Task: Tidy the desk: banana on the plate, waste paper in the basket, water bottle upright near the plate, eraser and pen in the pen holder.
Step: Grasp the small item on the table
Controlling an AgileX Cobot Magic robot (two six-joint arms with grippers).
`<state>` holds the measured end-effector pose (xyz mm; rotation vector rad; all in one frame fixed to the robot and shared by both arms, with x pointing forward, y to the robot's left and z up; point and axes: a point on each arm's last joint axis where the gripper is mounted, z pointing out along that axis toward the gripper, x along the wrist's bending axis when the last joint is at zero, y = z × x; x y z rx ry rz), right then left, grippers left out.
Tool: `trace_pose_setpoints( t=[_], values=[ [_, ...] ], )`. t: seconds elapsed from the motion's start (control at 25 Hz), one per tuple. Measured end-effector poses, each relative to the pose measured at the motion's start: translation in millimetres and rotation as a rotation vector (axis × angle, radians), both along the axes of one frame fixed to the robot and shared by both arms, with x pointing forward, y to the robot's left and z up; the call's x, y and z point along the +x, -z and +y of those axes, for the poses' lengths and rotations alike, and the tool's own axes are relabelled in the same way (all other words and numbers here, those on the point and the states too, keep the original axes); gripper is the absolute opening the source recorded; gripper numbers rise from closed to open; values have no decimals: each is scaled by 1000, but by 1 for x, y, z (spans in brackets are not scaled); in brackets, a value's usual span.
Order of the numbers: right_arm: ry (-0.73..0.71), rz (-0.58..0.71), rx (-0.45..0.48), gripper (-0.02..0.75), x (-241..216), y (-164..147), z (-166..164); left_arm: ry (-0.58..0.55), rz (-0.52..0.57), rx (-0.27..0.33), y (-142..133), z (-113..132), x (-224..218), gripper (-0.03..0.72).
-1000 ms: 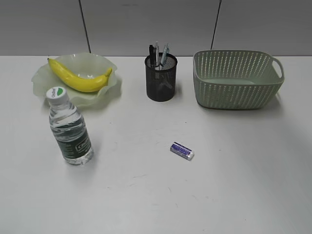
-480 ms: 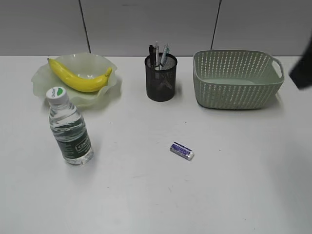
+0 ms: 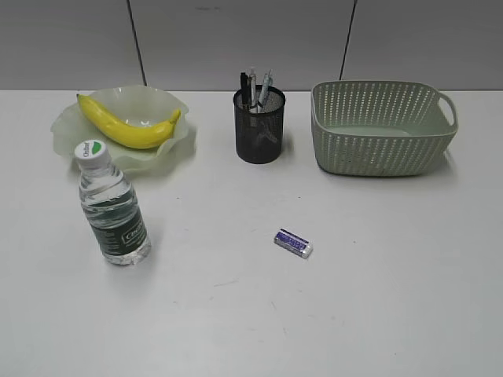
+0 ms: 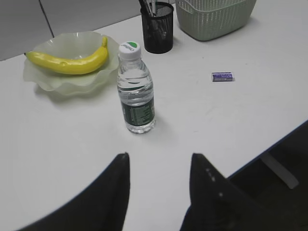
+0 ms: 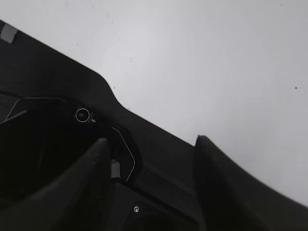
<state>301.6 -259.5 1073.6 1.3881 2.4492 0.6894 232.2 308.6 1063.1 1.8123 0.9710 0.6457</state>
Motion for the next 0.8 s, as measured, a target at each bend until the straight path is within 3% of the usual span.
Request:
trace_pose_setpoints(
  t=[0.16, 0.4, 0.56, 0.8],
  values=[
    [1, -127, 71, 433, -32, 16, -18, 0, 0, 0, 0, 0, 0, 310],
    [-1, -447, 243, 433, -74, 14, -42, 8, 36, 10, 0, -4, 4, 310],
    [5, -481, 236, 433, -77, 15, -46, 37, 159, 32, -8, -24, 25, 310],
    [5, -494, 244, 433, -76, 15, -45, 83, 347, -13, -26, -78, 87, 310]
  ],
)
